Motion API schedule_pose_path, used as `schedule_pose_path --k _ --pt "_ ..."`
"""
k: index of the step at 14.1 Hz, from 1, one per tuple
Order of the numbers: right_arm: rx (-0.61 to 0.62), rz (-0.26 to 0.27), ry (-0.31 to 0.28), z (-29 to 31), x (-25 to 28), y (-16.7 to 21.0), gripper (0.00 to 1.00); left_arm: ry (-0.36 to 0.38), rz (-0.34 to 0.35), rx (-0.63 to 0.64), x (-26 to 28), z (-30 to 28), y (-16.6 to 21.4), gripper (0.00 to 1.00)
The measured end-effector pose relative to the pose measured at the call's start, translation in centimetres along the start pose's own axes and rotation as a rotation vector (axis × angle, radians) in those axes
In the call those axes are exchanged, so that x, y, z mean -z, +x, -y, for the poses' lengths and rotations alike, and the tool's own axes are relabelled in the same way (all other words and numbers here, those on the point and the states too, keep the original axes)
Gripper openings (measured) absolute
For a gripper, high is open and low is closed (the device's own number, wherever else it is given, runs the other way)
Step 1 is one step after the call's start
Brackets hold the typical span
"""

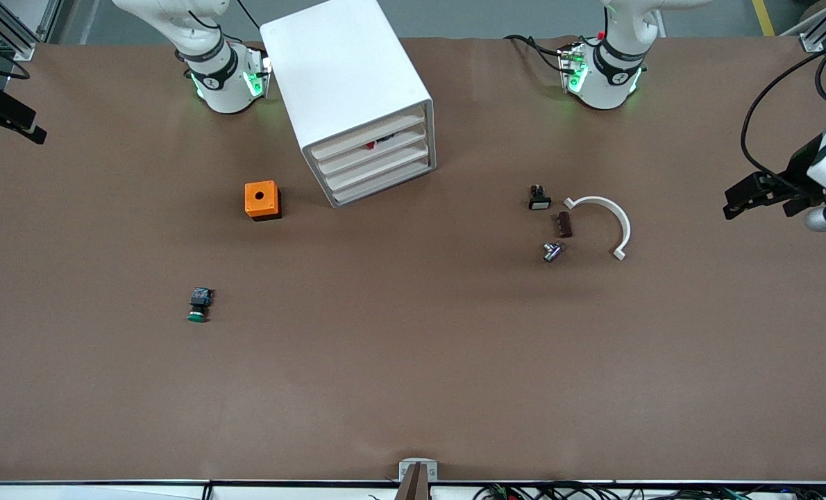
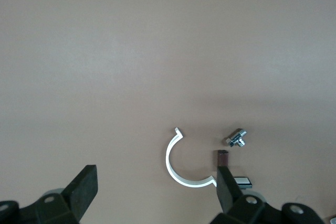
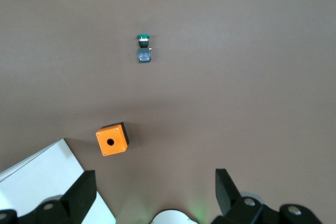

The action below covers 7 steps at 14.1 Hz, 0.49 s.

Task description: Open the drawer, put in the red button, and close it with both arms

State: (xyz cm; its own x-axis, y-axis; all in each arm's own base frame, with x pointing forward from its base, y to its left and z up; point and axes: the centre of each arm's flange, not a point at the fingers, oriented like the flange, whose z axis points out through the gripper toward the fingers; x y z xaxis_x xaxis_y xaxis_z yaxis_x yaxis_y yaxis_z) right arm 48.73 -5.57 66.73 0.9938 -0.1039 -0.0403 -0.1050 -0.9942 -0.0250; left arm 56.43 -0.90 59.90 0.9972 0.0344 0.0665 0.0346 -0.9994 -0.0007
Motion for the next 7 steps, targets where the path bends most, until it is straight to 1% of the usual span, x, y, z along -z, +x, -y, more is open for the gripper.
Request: schedule_pose_path --k 2,4,7 --pt "0.004 -0.005 0.000 0.2 0.2 -0.1 1.00 -0.002 -0.020 -0.002 2.2 -0.5 -0.3 1.00" --pt "0.015 -0.005 -0.002 0.8 0.2 -0.1 1.00 -0.001 -0.008 -0.003 3.4 -0.6 -0.7 1.00" --pt "0.018 0.002 -0.003 1.0 0.2 -0.2 1.00 -0.001 0.001 -0.004 3.6 -0.7 -0.8 1.00"
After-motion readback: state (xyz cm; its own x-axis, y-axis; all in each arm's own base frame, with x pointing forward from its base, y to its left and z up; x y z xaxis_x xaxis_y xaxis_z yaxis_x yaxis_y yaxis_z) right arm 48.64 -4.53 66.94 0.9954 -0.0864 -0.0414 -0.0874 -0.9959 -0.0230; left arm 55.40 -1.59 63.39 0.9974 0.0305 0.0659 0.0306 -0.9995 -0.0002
